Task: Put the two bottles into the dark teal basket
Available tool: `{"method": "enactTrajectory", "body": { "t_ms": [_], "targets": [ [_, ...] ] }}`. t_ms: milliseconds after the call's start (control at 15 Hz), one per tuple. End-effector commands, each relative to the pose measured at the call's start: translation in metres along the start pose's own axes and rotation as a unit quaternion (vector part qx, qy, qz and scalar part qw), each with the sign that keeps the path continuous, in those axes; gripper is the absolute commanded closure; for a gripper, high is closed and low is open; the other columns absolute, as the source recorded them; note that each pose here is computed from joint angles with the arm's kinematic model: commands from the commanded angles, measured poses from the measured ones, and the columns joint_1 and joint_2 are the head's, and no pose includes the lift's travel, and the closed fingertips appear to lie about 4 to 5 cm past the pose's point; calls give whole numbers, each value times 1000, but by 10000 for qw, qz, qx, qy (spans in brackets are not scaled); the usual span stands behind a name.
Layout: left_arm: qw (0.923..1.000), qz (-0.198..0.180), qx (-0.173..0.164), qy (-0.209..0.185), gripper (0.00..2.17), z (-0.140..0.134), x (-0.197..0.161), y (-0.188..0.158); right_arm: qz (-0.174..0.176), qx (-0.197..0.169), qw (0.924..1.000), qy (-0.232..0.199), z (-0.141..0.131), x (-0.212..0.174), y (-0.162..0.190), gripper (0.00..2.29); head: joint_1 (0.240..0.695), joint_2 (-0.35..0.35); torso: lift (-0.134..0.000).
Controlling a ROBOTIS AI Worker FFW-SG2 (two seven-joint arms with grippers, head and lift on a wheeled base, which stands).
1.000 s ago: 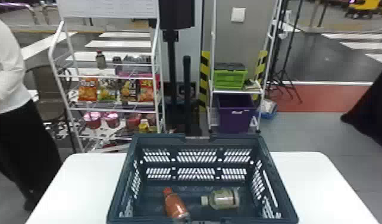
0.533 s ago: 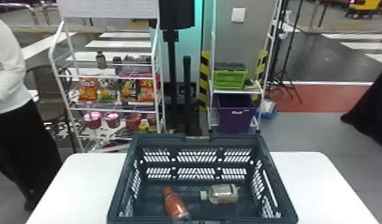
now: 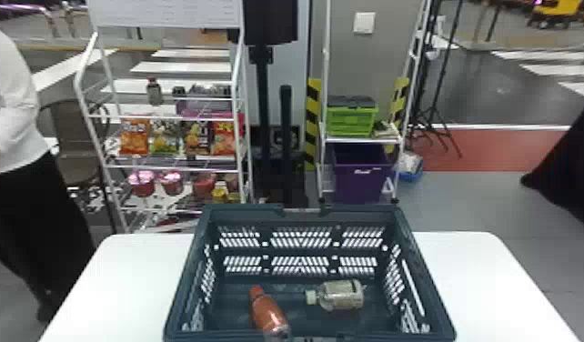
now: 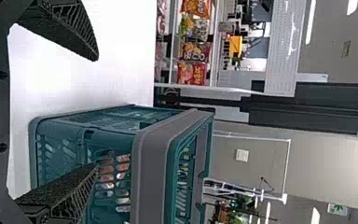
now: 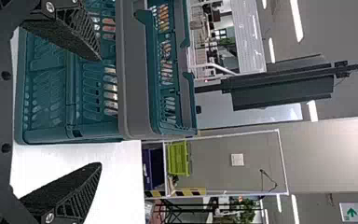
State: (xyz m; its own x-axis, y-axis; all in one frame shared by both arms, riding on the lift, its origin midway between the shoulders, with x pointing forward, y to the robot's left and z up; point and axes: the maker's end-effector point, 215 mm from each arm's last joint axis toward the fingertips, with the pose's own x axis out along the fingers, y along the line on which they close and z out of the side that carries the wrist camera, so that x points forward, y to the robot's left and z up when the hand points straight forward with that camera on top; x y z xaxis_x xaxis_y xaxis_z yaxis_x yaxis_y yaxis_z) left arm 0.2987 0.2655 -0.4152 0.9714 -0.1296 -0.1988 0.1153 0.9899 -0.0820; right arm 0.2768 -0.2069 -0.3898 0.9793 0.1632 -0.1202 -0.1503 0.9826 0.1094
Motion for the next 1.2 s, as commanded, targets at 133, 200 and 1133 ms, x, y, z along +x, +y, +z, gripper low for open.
{"method": "enactTrajectory", "body": {
  "t_ms": [133, 200, 1133],
  "targets": [
    [10000, 27, -27, -27, 66, 1, 7, -1, -6, -3, 10000, -4, -1, 3, -1, 87, 499, 0, 0],
    [10000, 25, -29, -41, 66, 1, 7, -1, -5, -1, 10000, 3, -1, 3, -1, 87, 499, 0, 0],
    [9999, 26, -86, -118, 63, 3, 12, -5, 115, -308, 9993, 153, -9, 10, 5, 87, 499, 0, 0]
  ]
}}
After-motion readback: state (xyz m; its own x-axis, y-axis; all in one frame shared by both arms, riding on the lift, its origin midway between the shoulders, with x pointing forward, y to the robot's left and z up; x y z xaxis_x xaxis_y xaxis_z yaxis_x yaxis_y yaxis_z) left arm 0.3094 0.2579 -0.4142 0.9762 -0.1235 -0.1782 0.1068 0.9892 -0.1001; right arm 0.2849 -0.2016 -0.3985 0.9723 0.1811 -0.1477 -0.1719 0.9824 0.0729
